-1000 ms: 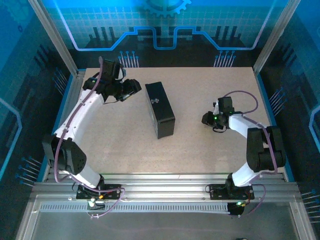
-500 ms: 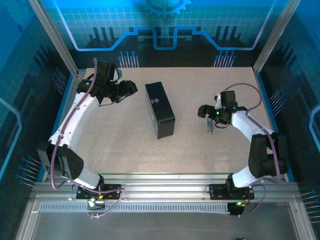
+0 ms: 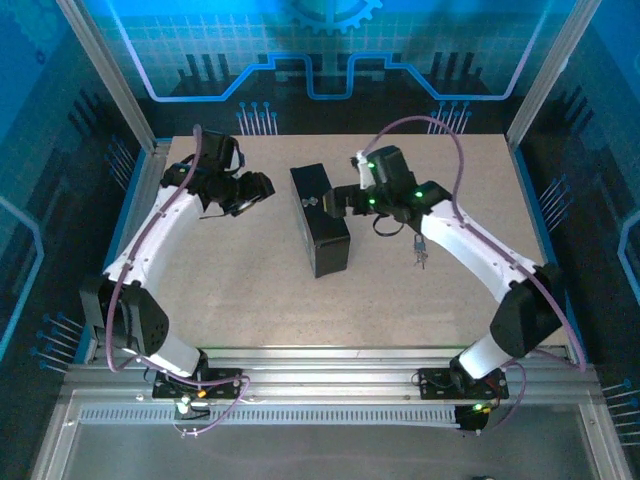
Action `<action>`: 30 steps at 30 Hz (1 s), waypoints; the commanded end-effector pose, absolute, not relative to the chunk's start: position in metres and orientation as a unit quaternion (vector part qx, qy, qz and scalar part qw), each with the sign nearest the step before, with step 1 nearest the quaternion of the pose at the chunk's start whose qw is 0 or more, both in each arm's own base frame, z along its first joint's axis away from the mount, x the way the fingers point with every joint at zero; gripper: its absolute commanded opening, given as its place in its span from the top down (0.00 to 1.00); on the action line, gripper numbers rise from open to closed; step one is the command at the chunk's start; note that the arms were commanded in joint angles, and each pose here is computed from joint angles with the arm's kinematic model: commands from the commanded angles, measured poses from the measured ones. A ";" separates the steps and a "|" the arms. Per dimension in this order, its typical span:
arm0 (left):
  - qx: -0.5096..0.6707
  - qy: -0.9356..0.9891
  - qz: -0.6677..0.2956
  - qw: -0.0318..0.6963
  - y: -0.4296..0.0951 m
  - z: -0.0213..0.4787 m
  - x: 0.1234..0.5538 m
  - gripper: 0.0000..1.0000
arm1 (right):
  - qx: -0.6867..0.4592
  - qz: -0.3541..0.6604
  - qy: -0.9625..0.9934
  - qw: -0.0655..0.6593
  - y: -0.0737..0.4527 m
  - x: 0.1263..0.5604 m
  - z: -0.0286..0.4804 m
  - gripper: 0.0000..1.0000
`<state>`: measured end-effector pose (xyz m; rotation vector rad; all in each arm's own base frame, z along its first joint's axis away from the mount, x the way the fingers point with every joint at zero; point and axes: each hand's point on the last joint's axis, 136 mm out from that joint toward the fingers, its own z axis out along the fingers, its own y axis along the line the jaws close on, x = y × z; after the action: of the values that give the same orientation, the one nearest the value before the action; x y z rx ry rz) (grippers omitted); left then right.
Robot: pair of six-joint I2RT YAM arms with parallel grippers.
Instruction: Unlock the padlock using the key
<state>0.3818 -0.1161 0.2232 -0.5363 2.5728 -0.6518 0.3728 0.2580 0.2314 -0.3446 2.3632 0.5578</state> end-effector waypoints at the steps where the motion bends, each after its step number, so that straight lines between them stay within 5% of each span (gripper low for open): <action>1: -0.211 0.931 -0.221 0.202 -0.107 0.211 0.380 0.43 | -0.157 0.184 0.919 0.311 0.271 0.368 0.219 0.00; 23: -0.215 0.930 -0.224 0.199 -0.105 0.203 0.380 0.43 | -0.208 0.126 0.938 0.245 0.309 0.354 0.169 0.00; 30: -0.211 0.931 -0.220 0.201 -0.104 0.203 0.378 0.43 | -0.187 0.167 0.941 0.228 0.306 0.353 0.157 0.08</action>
<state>0.3801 -0.1081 0.2074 -0.5856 2.5944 -0.6312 0.3576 0.3133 0.1710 -0.5377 2.5403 0.4279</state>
